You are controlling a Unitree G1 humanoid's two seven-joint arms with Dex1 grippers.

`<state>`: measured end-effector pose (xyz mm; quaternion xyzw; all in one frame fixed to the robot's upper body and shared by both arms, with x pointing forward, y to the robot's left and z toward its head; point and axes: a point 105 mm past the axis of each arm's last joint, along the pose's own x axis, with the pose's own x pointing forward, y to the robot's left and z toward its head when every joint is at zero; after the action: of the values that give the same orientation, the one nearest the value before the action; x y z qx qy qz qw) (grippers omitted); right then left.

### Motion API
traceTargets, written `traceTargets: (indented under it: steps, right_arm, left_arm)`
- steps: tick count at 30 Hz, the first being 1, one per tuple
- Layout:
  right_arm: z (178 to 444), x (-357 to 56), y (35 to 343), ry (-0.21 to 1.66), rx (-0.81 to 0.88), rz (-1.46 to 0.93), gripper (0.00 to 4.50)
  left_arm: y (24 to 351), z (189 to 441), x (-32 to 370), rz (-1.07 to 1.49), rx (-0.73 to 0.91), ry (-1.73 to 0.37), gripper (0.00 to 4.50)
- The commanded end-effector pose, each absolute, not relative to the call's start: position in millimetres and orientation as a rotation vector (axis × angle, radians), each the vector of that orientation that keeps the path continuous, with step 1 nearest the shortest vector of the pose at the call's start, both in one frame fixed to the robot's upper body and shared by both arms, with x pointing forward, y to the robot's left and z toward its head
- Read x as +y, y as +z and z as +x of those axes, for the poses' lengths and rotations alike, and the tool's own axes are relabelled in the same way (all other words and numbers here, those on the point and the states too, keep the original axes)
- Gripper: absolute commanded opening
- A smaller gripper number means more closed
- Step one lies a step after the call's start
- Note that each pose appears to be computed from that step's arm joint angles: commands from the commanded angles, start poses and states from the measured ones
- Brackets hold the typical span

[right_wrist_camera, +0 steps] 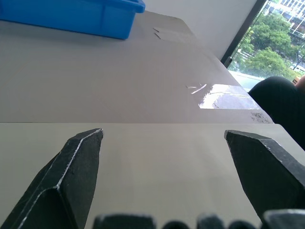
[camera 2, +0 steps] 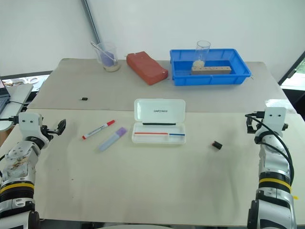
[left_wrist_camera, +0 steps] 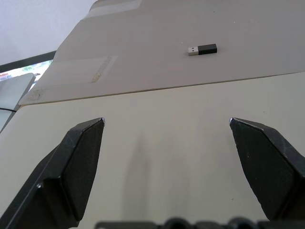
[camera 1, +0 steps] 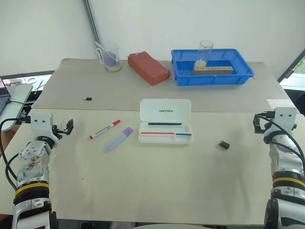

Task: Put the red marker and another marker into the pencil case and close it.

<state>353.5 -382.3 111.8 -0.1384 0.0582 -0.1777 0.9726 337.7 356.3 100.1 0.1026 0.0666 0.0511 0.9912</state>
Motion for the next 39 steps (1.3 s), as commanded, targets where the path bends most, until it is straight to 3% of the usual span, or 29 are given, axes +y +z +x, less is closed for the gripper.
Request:
traceTargets:
  steps: [1,7,13,15,17,22,26,34,39]
  right_arm:
    - [358.4,-383.7,134.1,-0.358,0.056,-0.306,4.5]
    - [374.2,-360.8,164.1,-0.226,-0.006,-0.356,4.5]
    - [387.0,-274.9,194.1,0.227,-0.044,-0.379,4.5]
    - [378.8,-226.5,199.8,0.472,-0.048,-0.356,4.5]
    - [351.4,-158.0,206.2,0.823,-0.053,-0.336,4.5]
    - [305.2,-89.8,210.5,1.179,-0.039,-0.318,4.5]
    - [292.8,-68.5,207.7,1.253,-0.044,-0.323,4.5]
    - [292.7,-67.1,203.7,1.255,-0.045,-0.348,4.5]
    - [289.7,-83.3,196.9,1.21,-0.013,-0.379,4.5]
  left_arm:
    - [123.8,336.0,362.6,0.212,0.066,0.106,4.47]
    - [150.6,326.3,350.2,0.18,0.039,-0.061,4.47]
    - [161.6,310.6,308.5,0.245,0.142,-0.395,4.47]
    - [156.6,306.8,290.2,0.279,0.202,-0.519,4.47]
    - [149.3,306.1,269.6,0.323,0.263,-0.655,4.47]
    - [151.4,310.8,253.2,0.356,0.285,-0.775,4.47]
    - [153.8,312.4,241.9,0.402,0.283,-0.841,4.47]
    - [146.0,324.8,239.9,0.412,0.261,-0.827,4.47]
    - [155.1,314.1,175.1,0.412,0.141,-1.033,4.47]
